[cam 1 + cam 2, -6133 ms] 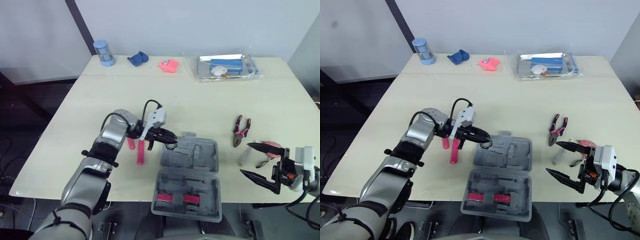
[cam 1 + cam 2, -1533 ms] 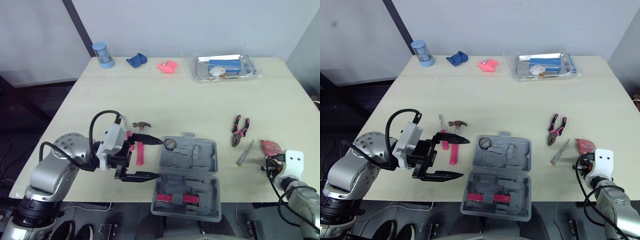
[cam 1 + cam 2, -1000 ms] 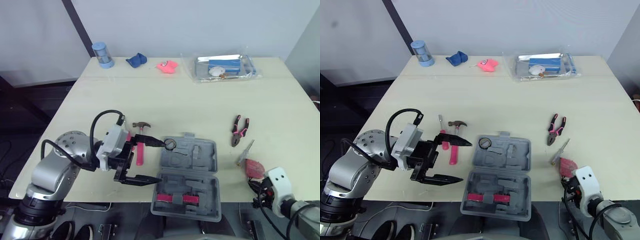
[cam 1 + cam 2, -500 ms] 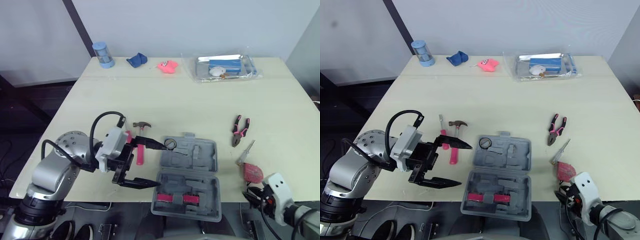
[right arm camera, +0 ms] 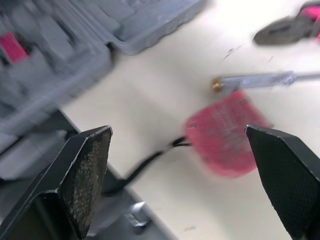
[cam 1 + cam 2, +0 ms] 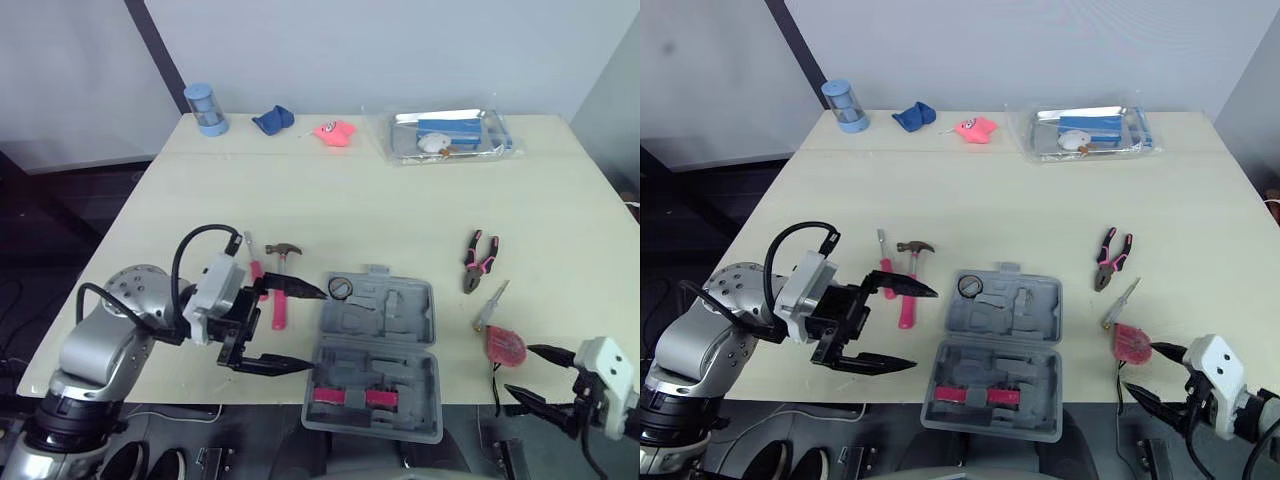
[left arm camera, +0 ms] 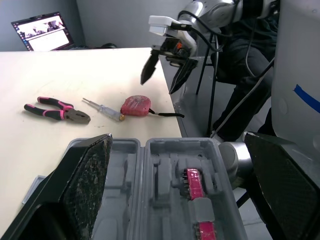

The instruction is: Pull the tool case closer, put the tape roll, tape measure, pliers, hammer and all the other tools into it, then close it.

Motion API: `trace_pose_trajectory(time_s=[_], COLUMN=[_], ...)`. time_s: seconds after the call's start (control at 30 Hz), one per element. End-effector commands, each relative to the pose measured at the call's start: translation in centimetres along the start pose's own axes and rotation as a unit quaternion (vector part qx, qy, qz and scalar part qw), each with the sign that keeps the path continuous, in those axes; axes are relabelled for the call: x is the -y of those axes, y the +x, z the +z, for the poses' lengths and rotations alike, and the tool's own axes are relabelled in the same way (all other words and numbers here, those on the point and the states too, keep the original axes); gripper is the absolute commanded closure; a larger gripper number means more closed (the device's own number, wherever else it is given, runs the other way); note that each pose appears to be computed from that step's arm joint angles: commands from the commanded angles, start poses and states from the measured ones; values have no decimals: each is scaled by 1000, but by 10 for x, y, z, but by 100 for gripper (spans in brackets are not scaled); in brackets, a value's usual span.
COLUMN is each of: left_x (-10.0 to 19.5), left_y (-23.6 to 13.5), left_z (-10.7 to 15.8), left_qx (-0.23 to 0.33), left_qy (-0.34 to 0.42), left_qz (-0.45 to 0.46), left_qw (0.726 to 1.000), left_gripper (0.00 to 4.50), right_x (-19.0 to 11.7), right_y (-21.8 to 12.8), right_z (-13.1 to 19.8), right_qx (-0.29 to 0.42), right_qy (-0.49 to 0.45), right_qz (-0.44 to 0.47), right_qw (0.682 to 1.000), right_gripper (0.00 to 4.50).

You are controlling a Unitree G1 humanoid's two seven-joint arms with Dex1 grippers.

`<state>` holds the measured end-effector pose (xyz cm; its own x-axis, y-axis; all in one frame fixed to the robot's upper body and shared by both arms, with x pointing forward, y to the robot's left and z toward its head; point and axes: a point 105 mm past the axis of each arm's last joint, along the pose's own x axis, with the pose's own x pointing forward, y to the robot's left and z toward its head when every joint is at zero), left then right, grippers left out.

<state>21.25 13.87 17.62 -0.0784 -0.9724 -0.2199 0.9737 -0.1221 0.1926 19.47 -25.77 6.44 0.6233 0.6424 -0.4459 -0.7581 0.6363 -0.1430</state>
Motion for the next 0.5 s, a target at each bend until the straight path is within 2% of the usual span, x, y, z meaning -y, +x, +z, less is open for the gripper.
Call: trace_pose_trajectory(time_s=[0.03, 0.2, 0.5], left_x=[0, 1, 2], left_y=[-2, 0, 2], left_z=[7, 8, 10], left_qx=[3, 4, 6], left_qy=[19, 21, 26], left_qz=[-5, -6, -4], left_qw=[1000, 1000, 1000], left_gripper=[0, 0, 0], right_x=[8, 23, 37], right_y=[2, 7, 20], right_z=[-1, -15, -18], right_qx=[4, -22, -35], right_qy=[-38, -96, -133], right_qz=[28, 84, 114], right_qw=[999, 992, 984], right_gripper=[2, 2, 2])
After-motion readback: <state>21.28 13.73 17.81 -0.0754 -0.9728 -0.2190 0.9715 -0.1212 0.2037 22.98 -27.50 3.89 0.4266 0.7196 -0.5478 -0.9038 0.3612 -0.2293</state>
